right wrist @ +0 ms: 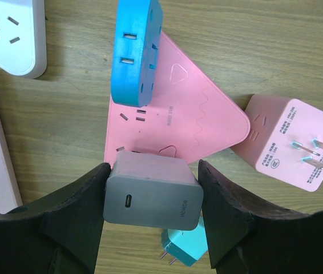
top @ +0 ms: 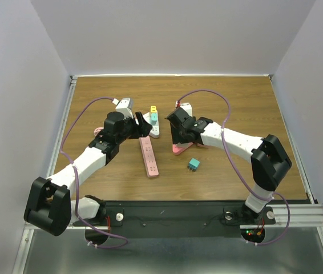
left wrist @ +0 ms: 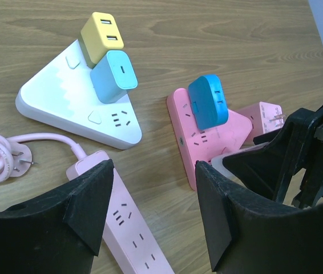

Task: Insert the plug

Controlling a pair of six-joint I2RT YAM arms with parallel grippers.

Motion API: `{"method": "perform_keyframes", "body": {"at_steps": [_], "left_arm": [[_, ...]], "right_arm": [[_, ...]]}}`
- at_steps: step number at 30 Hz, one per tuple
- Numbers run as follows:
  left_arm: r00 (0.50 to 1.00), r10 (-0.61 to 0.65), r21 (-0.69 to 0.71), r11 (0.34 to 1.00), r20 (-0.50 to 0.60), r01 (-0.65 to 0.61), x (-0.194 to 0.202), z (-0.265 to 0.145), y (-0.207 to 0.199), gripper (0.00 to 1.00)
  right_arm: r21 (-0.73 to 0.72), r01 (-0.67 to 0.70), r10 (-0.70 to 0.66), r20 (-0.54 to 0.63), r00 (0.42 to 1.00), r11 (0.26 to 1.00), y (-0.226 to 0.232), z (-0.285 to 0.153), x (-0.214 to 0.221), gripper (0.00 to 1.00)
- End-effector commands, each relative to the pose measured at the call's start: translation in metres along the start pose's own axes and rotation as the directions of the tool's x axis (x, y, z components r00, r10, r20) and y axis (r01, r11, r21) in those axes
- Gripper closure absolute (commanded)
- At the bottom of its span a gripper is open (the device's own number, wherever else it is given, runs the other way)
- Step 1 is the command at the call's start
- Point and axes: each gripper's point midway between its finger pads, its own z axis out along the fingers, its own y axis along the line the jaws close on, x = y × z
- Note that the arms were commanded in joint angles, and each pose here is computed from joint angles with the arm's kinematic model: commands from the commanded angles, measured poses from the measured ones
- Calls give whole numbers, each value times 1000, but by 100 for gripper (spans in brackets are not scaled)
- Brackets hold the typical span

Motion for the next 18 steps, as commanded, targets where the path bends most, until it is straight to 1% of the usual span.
{"method": "perform_keyframes", "body": {"at_steps": [1, 8, 14, 18], "left_arm": [[999, 11, 29, 1000, 42, -13, -9, -1, -5, 30], [999, 13, 36, 999, 35, -14, -7, 0, -5, 30], [999, 16, 41, 999, 36, -18, -7, 0, -6, 30], [999, 16, 46, 999, 35, -18, -7, 0, -7, 30]], "right_arm": [[12, -24, 22, 122, 992, 1000, 6, -9, -37, 100], [5, -19, 19, 125, 992, 1000, 10, -10, -36, 100], [-8, 5, -4, 99, 995, 1000, 14, -7, -28, 100], [8, 16, -17, 98, 995, 1000, 14, -5, -22, 100]]}}
